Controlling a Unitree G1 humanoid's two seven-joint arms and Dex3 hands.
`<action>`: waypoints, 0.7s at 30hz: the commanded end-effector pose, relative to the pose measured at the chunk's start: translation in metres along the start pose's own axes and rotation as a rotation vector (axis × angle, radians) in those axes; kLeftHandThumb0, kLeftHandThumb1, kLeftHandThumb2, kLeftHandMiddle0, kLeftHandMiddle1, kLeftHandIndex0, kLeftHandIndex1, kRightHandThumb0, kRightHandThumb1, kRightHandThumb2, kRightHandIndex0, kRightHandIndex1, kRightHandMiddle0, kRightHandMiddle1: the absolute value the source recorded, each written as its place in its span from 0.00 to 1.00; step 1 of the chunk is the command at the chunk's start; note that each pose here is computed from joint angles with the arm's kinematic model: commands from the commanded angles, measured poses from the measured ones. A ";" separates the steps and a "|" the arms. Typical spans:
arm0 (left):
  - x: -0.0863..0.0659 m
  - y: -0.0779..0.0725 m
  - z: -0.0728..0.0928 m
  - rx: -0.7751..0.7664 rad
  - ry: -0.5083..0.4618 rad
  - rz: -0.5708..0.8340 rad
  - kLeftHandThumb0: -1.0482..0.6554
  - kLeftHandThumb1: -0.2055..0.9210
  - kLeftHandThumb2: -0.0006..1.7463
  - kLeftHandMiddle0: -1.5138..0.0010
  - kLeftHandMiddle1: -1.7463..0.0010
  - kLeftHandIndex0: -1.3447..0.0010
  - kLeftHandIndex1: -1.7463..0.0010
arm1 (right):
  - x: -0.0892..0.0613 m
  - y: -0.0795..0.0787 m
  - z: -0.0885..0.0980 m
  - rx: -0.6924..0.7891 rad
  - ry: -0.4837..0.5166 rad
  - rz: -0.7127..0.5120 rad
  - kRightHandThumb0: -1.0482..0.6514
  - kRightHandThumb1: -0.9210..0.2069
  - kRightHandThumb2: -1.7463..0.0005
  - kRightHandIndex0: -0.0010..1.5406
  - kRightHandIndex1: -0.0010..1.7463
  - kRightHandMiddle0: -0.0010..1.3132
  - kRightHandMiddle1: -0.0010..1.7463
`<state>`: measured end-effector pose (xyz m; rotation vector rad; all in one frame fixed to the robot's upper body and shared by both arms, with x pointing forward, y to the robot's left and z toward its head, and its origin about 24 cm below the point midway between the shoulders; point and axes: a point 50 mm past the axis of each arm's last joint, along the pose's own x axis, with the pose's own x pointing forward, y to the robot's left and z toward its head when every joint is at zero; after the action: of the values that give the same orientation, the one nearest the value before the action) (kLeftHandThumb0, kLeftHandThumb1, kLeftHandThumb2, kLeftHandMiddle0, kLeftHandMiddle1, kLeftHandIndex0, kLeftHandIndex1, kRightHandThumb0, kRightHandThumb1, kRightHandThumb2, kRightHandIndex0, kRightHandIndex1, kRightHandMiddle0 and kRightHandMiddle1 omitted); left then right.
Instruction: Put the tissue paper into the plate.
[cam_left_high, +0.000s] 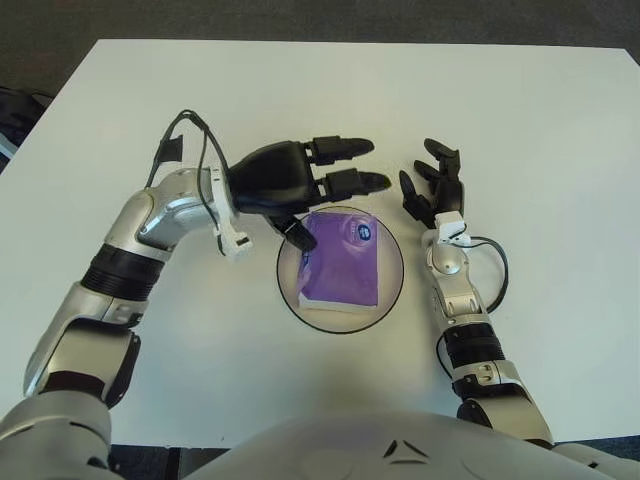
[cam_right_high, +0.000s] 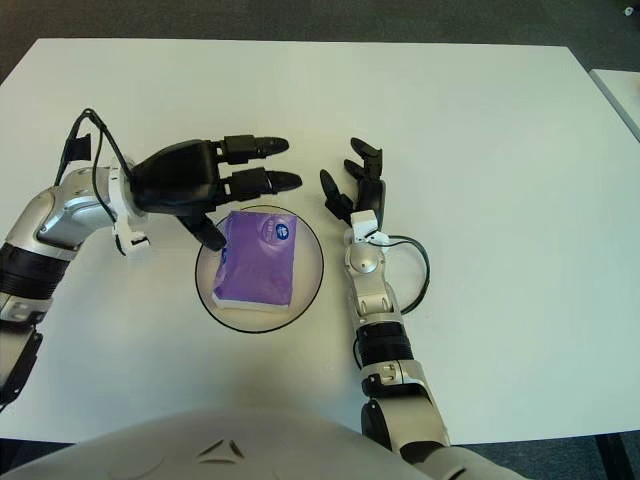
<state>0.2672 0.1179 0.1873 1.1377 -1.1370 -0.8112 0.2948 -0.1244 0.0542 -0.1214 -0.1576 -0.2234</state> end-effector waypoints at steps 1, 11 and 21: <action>-0.011 -0.005 -0.008 -0.112 0.072 0.103 0.08 1.00 0.53 0.95 1.00 1.00 0.77 | -0.029 -0.007 -0.049 -0.042 0.259 0.015 0.22 0.00 0.73 0.18 0.33 0.00 0.47; -0.014 -0.004 -0.018 -0.314 0.114 0.321 0.13 1.00 0.45 0.94 0.99 1.00 0.83 | -0.029 -0.008 -0.050 -0.031 0.256 0.020 0.25 0.00 0.74 0.17 0.33 0.00 0.47; -0.024 -0.009 -0.033 -0.418 0.287 0.435 0.16 1.00 0.41 0.93 0.99 1.00 0.89 | -0.030 -0.008 -0.051 -0.012 0.263 0.030 0.29 0.03 0.74 0.17 0.31 0.00 0.45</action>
<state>0.2888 0.1369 0.1803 0.6353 -0.9538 -0.5614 0.2950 -0.1255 0.0541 -0.1089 -0.1579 -0.2013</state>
